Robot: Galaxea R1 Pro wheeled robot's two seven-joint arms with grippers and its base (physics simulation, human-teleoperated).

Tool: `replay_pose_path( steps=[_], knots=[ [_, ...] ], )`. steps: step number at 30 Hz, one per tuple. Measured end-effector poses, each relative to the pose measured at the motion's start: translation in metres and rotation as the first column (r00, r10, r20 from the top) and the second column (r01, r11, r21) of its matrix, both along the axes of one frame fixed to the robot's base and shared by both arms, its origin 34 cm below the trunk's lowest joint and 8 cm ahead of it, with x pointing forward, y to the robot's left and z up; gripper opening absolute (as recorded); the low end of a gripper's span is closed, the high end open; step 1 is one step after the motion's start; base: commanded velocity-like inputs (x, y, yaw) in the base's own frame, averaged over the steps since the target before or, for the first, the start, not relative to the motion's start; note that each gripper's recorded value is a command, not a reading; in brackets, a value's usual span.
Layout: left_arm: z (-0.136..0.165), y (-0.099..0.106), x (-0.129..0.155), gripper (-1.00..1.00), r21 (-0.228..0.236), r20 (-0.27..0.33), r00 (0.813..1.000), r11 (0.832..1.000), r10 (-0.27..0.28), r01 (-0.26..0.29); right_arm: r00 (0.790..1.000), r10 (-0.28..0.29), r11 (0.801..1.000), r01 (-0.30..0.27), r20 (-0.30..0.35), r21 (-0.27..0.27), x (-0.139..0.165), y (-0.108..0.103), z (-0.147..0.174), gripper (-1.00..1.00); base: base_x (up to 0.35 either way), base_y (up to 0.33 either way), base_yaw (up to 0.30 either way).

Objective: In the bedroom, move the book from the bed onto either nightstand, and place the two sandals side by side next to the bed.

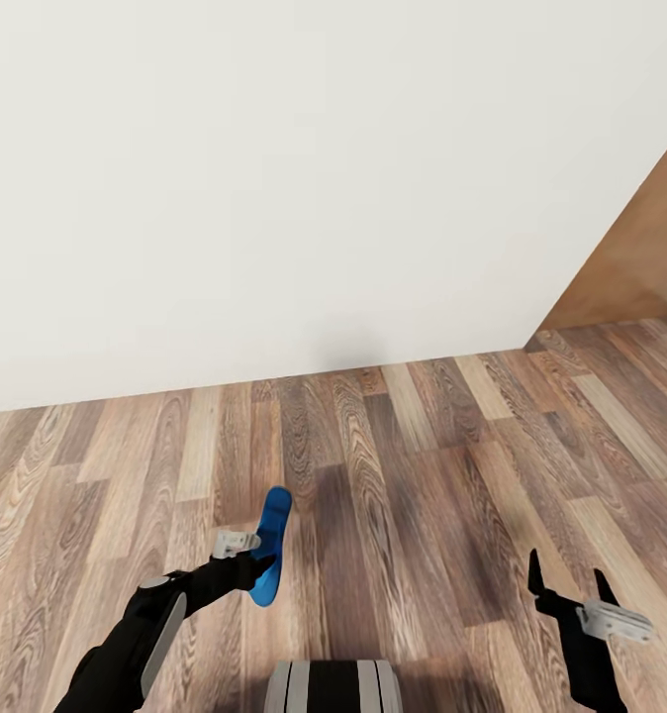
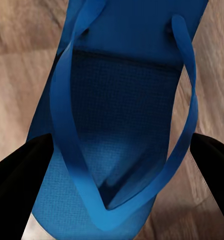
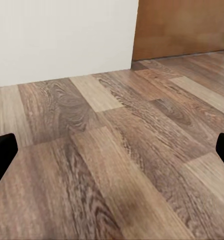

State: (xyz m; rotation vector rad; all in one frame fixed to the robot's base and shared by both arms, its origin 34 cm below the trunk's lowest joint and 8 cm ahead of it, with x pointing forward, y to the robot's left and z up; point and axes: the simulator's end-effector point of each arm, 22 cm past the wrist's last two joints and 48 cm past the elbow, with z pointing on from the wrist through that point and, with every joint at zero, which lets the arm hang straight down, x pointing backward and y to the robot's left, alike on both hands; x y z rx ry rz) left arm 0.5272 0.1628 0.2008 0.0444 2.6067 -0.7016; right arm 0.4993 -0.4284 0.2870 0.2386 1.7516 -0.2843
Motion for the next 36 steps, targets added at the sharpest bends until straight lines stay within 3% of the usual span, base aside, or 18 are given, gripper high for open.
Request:
replay_pose_path(
  steps=[3, 4, 7, 9, 11, 15, 19, 21, 24, 27, 29, 30, 32, 34, 36],
  knots=[
    [0.006, -0.001, 0.003, -1.0, -0.003, 0.012, 1.0, 1.0, -0.002, 0.002, 0.998, -0.006, 0.999, 0.008, -0.067, 0.032, -0.002, 0.0, -0.013, 1.0, 0.0, 0.0, 0.0],
    [0.008, -0.002, 0.005, -1.0, -0.004, 0.016, 1.0, 1.0, -0.002, 0.002, 0.993, -0.007, 0.998, 0.013, -0.118, 0.054, -0.004, 0.001, -0.024, 1.0, 0.0, 0.0, 0.0],
    [0.014, -0.002, 0.008, -1.0, -0.005, 0.029, 1.0, 1.0, -0.002, 0.002, 0.967, 0.002, 0.993, 0.027, -0.255, 0.113, -0.011, 0.006, -0.051, 1.0, 0.0, 0.0, 0.0],
    [0.018, -0.002, 0.01, -1.0, -0.005, 0.037, 0.999, 1.0, -0.002, 0.002, 0.953, 0.015, 0.99, 0.029, -0.302, 0.139, -0.01, 0.01, -0.057, 1.0, 0.0, 0.0, 0.0],
    [0.022, -0.002, 0.013, -1.0, -0.006, 0.045, 0.999, 1.0, -0.002, 0.002, 0.95, 0.026, 0.987, 0.024, -0.311, 0.156, -0.002, 0.013, -0.054, 1.0, 0.0, 0.0, 0.0],
    [0.03, -0.002, 0.017, -1.0, -0.007, 0.06, 0.998, 1.0, -0.002, 0.002, 0.969, 0.067, 0.984, -0.024, -0.238, 0.178, 0.044, 0.025, -0.015, 1.0, 0.0, 0.0, 0.0],
    [0.038, -0.002, 0.021, -1.0, -0.007, 0.076, 0.997, 1.0, -0.003, 0.003, 0.941, 0.131, 0.968, -0.052, -0.314, 0.247, 0.054, 0.043, -0.016, 1.0, 0.0, 0.0, 0.0],
    [0.042, -0.003, 0.023, -1.0, -0.008, 0.085, 0.996, 1.0, -0.004, 0.004, 0.899, 0.231, 0.937, -0.102, -0.371, 0.335, 0.053, 0.068, -0.024, 1.0, 0.0, 0.0, 0.0],
    [0.048, -0.004, 0.026, -1.0, -0.008, 0.097, 0.995, 1.0, -0.004, 0.005, 0.853, 0.374, 0.874, -0.191, -0.365, 0.448, 0.053, 0.102, -0.019, 1.0, 0.0, 0.0, 0.0],
    [0.054, -0.004, 0.029, -1.0, -0.009, 0.109, 0.994, 1.0, -0.003, 0.004, 0.82, 0.465, 0.826, -0.265, -0.335, 0.498, 0.054, 0.111, -0.006, 1.0, 0.0, 0.0, 0.0],
    [0.058, -0.004, 0.031, -1.0, -0.009, 0.116, 0.993, 1.0, -0.003, 0.004, 0.807, 0.492, 0.813, -0.291, -0.327, 0.505, 0.054, 0.1, 0.003, 1.0, 0.0, 0.0, 0.0],
    [0.06, -0.004, 0.032, -1.0, -0.01, 0.12, 0.993, 1.0, -0.004, 0.005, 0.812, 0.494, 0.803, -0.29, -0.309, 0.522, 0.056, 0.093, 0.008, 1.0, 0.0, 0.0, 0.0],
    [0.065, -0.005, 0.034, -1.0, -0.014, 0.128, 0.992, 1.0, -0.007, 0.008, 0.842, 0.473, 0.776, -0.258, -0.259, 0.576, 0.058, 0.085, 0.017, 1.0, 0.0, 0.0, 0.0],
    [0.072, -0.009, 0.035, -1.0, -0.033, 0.138, 0.99, 0.999, -0.012, 0.017, 0.867, 0.452, 0.731, -0.226, -0.209, 0.644, 0.055, 0.082, 0.02, 1.0, 0.0, 0.0, 0.0],
    [0.078, -0.013, 0.036, -1.0, -0.052, 0.148, 0.989, 0.998, -0.016, 0.023, 0.878, 0.445, 0.694, -0.213, -0.177, 0.688, 0.051, 0.084, 0.021, 1.0, 0.0, 0.0, 0.0]
  ],
)
